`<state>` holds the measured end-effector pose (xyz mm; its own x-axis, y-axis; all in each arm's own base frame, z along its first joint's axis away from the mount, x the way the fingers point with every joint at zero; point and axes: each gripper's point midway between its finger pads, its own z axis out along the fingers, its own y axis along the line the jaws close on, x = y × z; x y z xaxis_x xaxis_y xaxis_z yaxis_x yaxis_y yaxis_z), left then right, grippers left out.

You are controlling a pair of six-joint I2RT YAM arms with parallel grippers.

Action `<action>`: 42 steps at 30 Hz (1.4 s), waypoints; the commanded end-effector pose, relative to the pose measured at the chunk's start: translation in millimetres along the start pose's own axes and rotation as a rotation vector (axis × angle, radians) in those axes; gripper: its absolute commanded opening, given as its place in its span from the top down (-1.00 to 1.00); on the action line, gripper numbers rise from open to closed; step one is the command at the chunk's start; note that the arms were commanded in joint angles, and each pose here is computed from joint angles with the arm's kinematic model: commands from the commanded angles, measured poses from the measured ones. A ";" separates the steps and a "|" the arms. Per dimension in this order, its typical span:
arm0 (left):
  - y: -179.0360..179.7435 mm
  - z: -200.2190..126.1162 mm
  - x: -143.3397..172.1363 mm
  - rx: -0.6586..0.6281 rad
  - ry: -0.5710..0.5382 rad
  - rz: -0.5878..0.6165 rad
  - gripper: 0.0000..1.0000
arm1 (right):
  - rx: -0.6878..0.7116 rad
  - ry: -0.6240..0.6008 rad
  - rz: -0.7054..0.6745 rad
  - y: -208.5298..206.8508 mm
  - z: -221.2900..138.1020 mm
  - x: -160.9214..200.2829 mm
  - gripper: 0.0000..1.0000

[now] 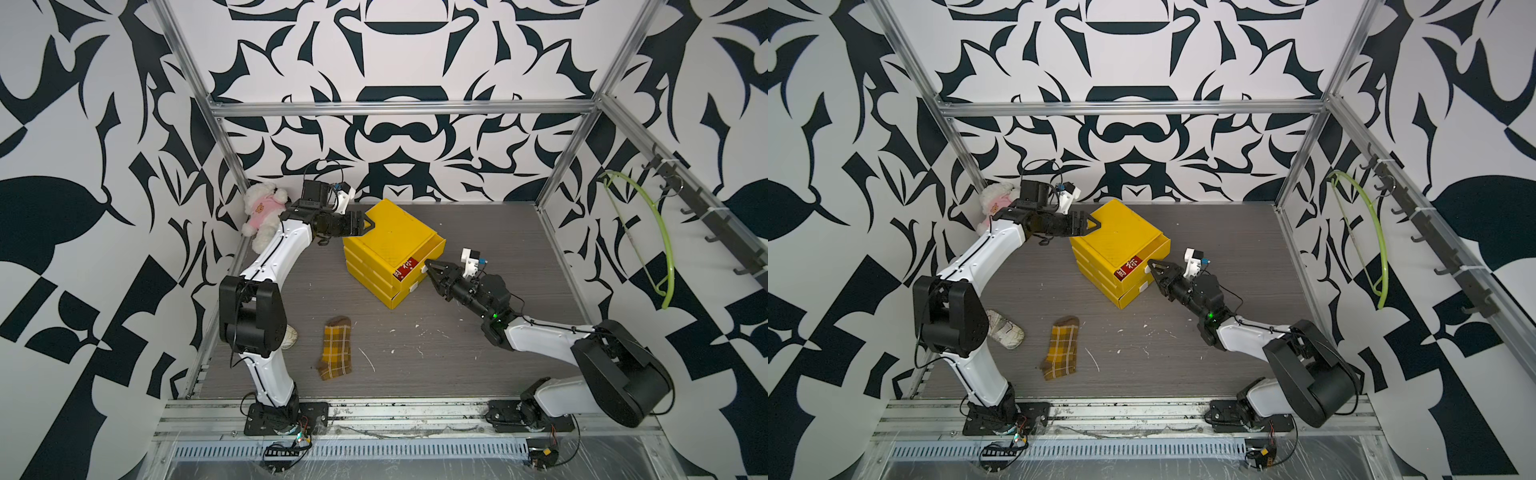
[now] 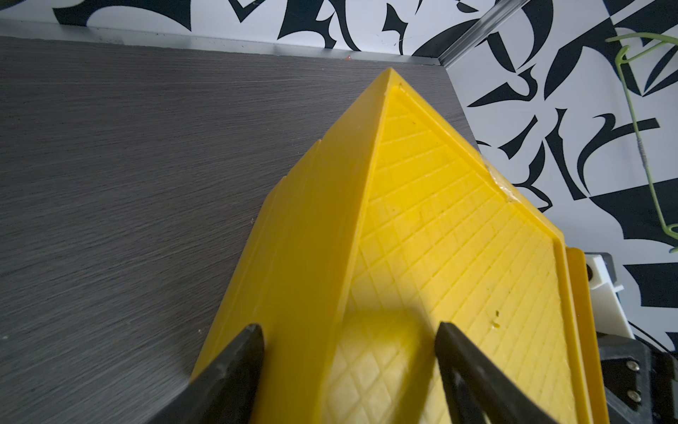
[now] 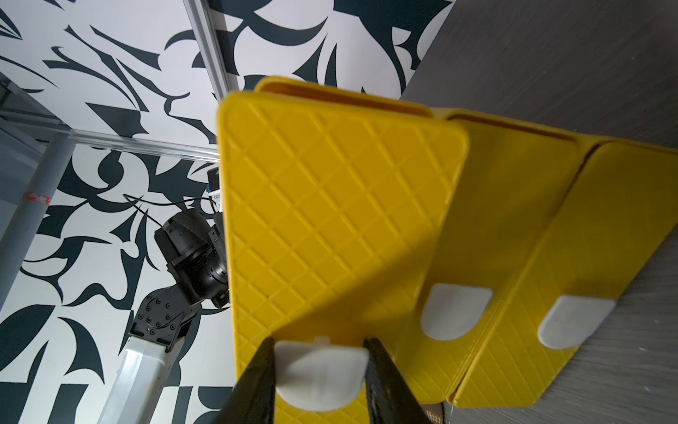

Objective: Take the postcards out of the drawer
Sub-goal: Open the drawer in the storage box.

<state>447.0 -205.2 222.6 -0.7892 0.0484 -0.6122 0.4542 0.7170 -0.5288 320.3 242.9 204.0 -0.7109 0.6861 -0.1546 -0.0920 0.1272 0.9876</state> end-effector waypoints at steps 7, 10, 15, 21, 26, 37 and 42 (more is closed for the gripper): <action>8.1 10.3 25.5 -0.036 0.094 -0.047 -0.56 | 0.081 -0.007 -0.115 4.1 -25.9 3.6 0.23; 8.1 10.0 26.1 -0.037 0.095 -0.048 -0.56 | 0.113 -0.016 -0.132 0.3 -34.3 3.5 0.23; 7.8 10.7 26.4 -0.036 0.096 -0.047 -0.56 | 0.132 -0.024 -0.151 -1.4 -40.1 2.7 0.22; 7.4 9.9 26.8 -0.041 0.096 -0.040 -0.57 | 0.145 -0.008 -0.140 -8.3 -35.6 5.2 -0.05; 8.5 10.3 27.9 -0.044 0.100 -0.039 -0.56 | 0.148 -0.032 -0.146 -6.5 -38.6 1.2 -0.40; 9.9 11.3 28.2 -0.048 0.106 -0.040 -0.56 | 0.332 -0.083 -0.456 29.4 -75.5 -20.3 -0.48; 12.2 13.0 29.4 -0.055 0.111 -0.043 -0.57 | 0.436 0.032 -0.652 60.9 -65.1 -24.6 -0.44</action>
<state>447.3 -205.6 222.4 -0.7882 0.0496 -0.6135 0.4535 0.7206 -0.5244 286.8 189.4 264.6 -0.6153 0.5237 -0.5892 -0.1683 0.6430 0.7472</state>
